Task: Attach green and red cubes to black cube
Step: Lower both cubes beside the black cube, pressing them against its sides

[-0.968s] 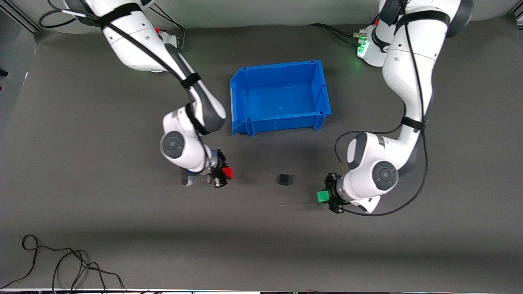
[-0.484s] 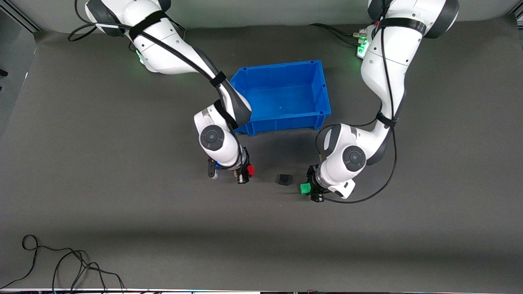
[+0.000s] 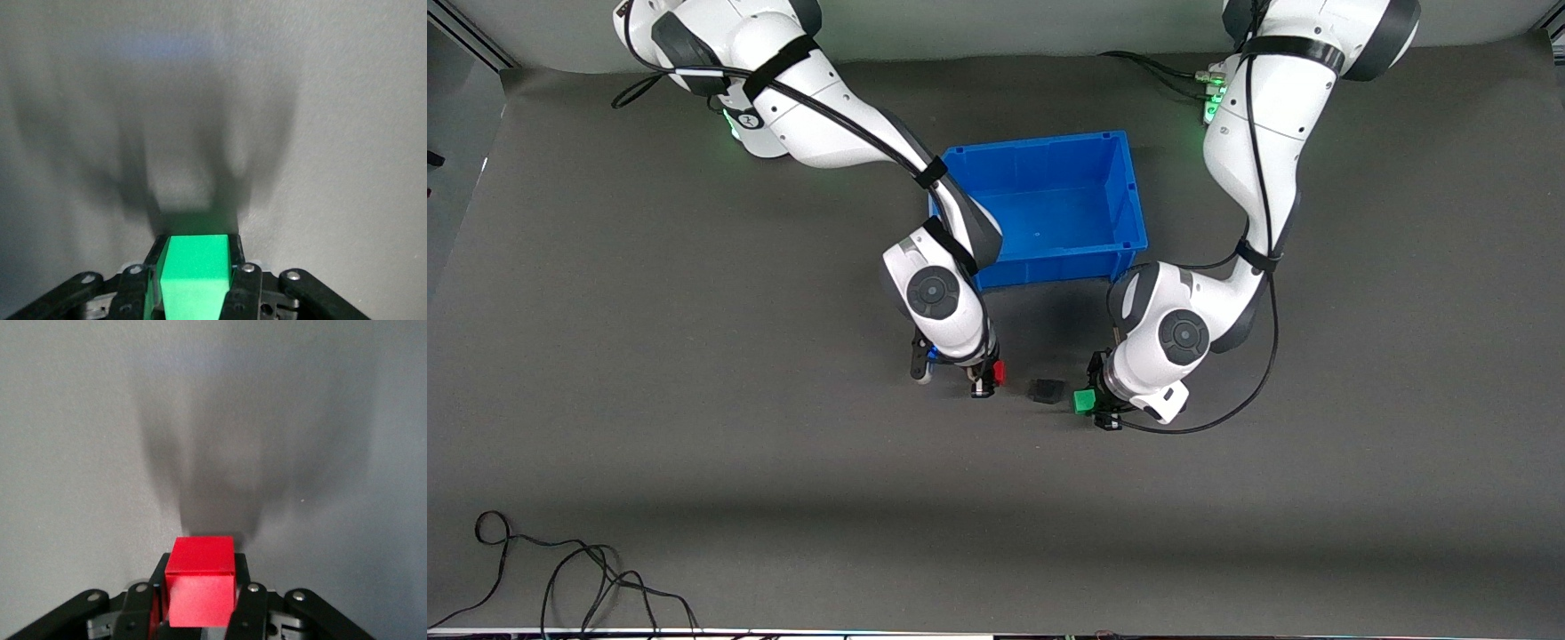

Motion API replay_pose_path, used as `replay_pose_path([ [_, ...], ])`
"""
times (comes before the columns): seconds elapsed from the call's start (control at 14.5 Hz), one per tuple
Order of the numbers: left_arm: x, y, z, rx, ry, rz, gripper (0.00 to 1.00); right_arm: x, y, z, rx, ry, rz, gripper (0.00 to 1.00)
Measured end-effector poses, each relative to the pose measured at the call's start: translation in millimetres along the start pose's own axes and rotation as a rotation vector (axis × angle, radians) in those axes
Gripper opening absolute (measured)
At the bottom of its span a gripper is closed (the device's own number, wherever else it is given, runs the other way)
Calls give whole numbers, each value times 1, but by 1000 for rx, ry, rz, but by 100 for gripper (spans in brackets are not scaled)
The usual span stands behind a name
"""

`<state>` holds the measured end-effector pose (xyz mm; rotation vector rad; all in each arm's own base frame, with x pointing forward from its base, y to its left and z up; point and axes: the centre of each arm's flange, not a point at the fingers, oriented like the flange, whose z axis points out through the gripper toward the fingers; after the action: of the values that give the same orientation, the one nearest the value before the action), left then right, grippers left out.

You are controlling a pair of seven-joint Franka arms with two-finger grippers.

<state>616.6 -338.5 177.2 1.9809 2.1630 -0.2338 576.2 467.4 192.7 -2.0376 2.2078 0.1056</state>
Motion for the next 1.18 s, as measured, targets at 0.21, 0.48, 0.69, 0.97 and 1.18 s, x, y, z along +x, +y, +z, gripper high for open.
replay_pose_path([
  [0.21, -4, -3, 1, 2, 0, 7, 40, -3, -4, 2, 13, -8, 60, 40],
  [0.48, -9, -5, 1, -1, -2, 14, 40, -16, -10, 4, 39, -33, 137, 40],
  [0.69, -15, -9, 2, -5, -5, 24, 40, -24, -14, 6, 52, -48, 158, 40],
  [0.97, -21, -12, 2, -6, -7, 32, 40, -34, -13, 12, 58, -58, 152, 40],
  [1.18, -23, -12, -2, -9, -10, 34, 40, -42, -4, 16, 55, -56, 136, 40],
])
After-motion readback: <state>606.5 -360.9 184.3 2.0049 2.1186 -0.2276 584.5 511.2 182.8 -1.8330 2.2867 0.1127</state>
